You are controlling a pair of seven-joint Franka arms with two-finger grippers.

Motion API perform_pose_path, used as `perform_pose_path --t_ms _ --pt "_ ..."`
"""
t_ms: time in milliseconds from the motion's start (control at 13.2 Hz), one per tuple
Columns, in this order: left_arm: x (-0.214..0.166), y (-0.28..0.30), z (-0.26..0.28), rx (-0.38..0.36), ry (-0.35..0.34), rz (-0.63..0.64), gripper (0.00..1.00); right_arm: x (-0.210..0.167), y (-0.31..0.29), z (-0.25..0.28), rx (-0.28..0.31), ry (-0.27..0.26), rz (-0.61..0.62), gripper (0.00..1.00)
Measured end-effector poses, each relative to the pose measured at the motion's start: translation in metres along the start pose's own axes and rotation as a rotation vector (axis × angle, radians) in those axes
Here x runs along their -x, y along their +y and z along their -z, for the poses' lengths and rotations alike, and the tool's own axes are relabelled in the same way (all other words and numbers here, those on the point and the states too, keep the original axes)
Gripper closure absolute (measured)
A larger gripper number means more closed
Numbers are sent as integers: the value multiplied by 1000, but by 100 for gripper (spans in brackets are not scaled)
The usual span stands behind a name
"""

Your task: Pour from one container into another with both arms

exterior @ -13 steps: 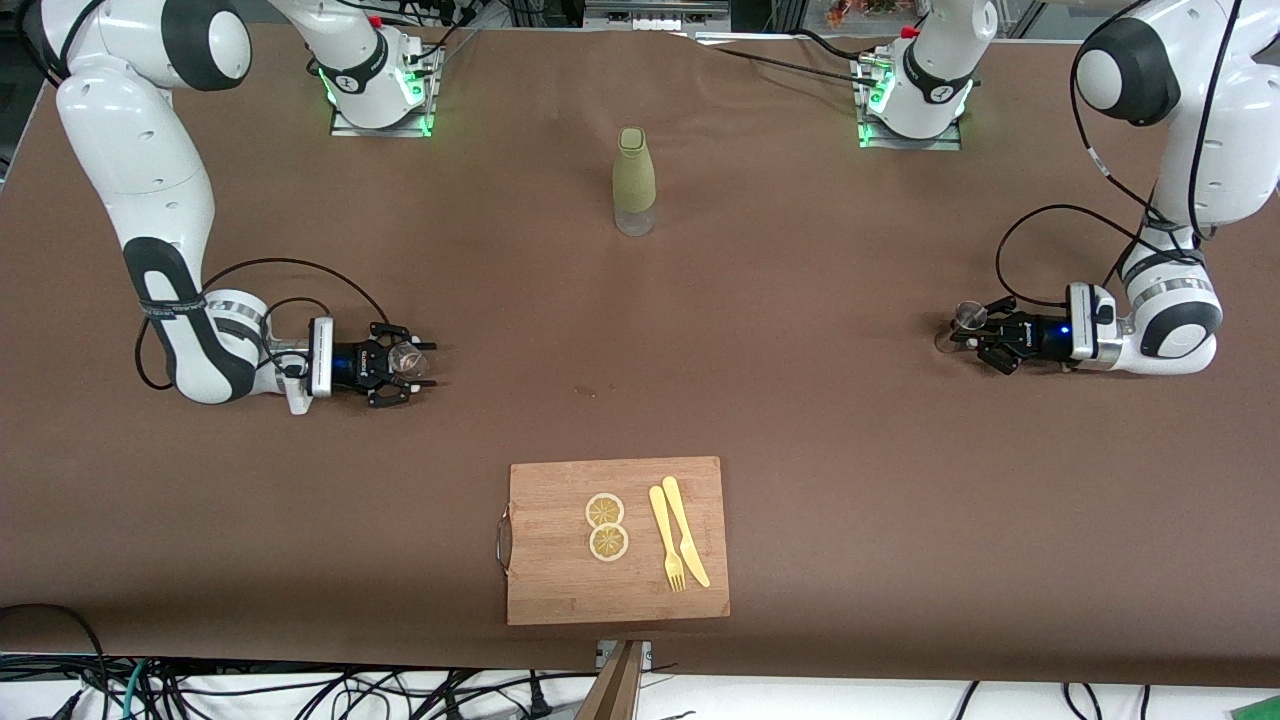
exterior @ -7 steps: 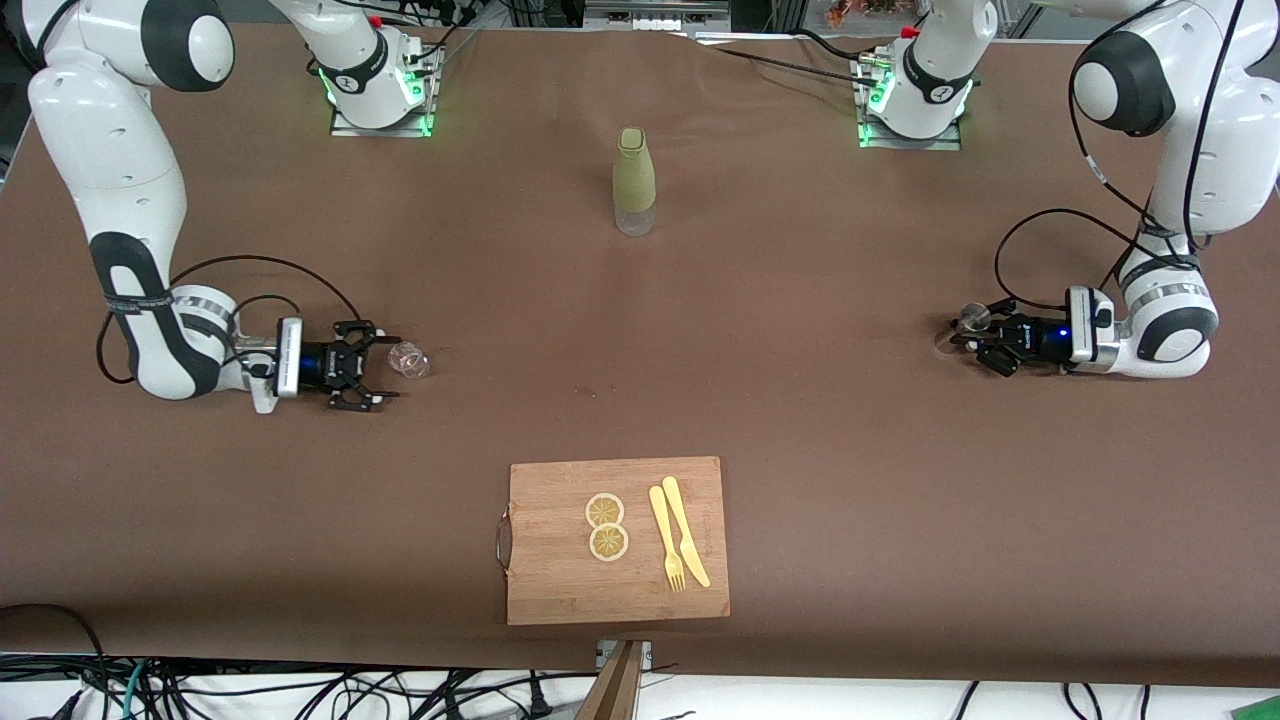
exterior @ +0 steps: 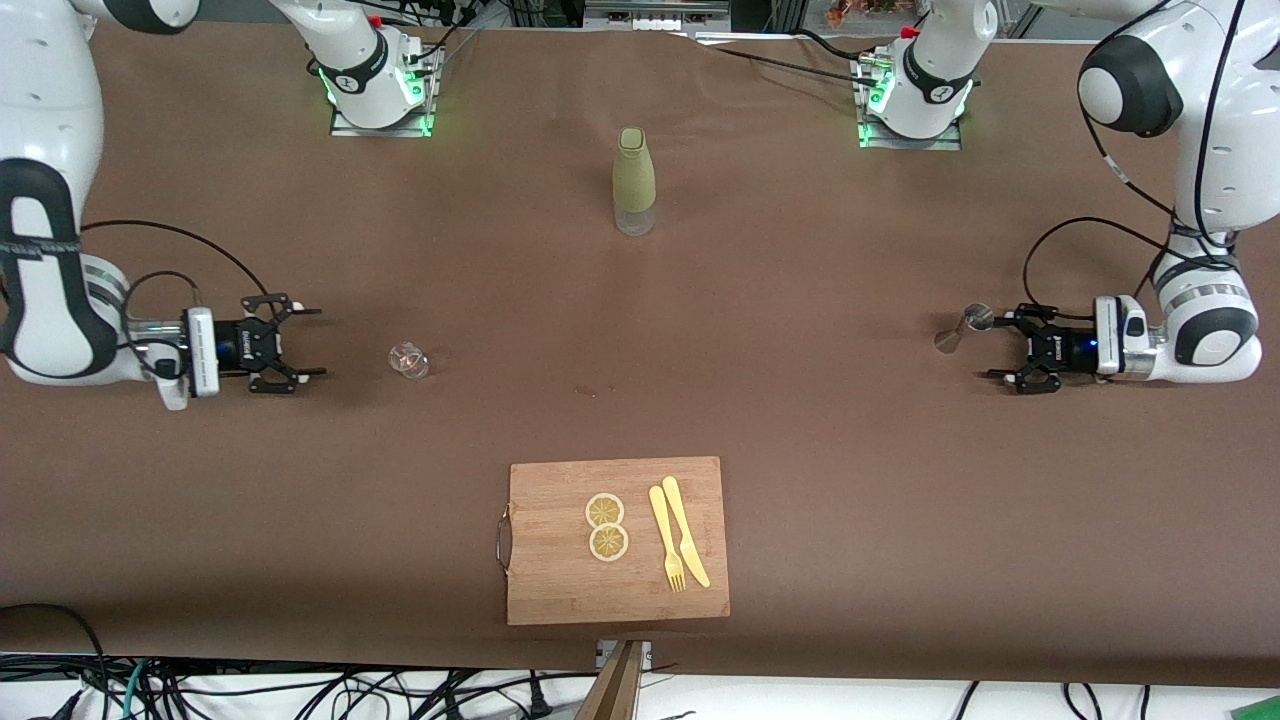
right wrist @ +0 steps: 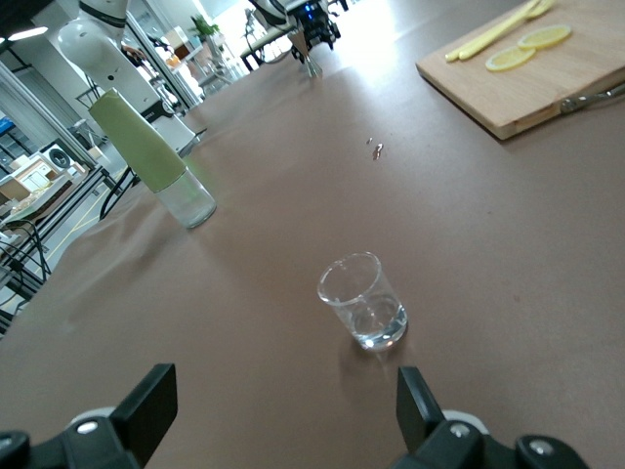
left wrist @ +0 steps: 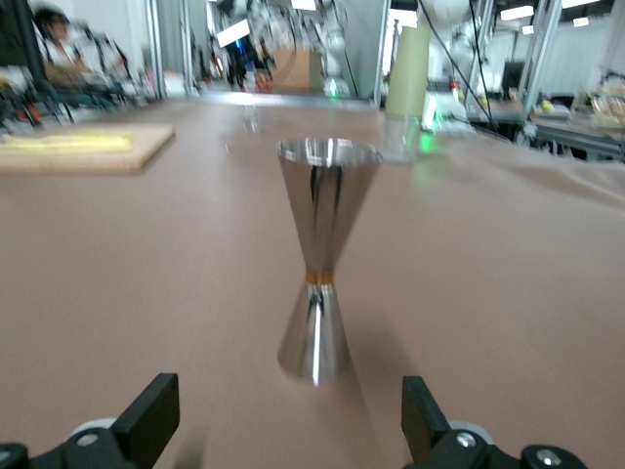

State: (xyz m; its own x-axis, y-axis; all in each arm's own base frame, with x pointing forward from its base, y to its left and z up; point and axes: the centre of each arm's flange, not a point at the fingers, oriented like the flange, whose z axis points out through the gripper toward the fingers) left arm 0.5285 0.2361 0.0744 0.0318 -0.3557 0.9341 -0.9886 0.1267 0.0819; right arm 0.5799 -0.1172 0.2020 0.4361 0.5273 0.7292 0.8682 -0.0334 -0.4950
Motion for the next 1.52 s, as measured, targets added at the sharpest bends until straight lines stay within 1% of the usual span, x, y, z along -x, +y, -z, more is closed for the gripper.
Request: perform_pose_path --t_ms 76,152,228,304,380,455,607,835,911,987,1139,1215,1366,1518 --pt "-1 -1 13 19 -54 39 0 -16 -9 13 8 -40 -53 0" --pt "-5 -3 28 29 -119 114 0 -33 -21 26 16 -87 -111 0" --pt "-15 -8 46 32 -196 208 0 -51 -33 39 26 -141 -170 0" --pt "-30 -15 61 30 -265 306 0 -70 -47 52 47 -198 -230 0" --pt "-47 -22 72 23 -321 411 0 -89 -62 65 78 -256 -295 0" --pt "-67 -29 78 11 -367 518 0 -109 -80 78 122 -320 -365 0" --pt "-110 -47 79 -32 -428 702 0 -149 -116 98 226 -433 -489 0" --pt "-184 -73 65 -105 -531 948 0 -208 -164 102 415 -602 -659 0" --pt "-210 -81 57 -136 -553 1014 0 -226 -178 99 488 -644 -718 0" --pt "-235 -88 49 -165 -578 1078 0 -242 -190 95 565 -668 -785 0" --pt "-282 -98 25 -218 -664 1204 0 -271 -213 87 743 -699 -928 0" --pt "-305 -103 10 -245 -709 1256 0 -283 -223 82 816 -701 -977 0" --pt "-347 -109 -18 -306 -781 1335 0 -297 -235 81 897 -675 -1008 0" --pt "-385 -111 -32 -373 -875 1308 0 -303 -240 92 952 -619 -1001 0"
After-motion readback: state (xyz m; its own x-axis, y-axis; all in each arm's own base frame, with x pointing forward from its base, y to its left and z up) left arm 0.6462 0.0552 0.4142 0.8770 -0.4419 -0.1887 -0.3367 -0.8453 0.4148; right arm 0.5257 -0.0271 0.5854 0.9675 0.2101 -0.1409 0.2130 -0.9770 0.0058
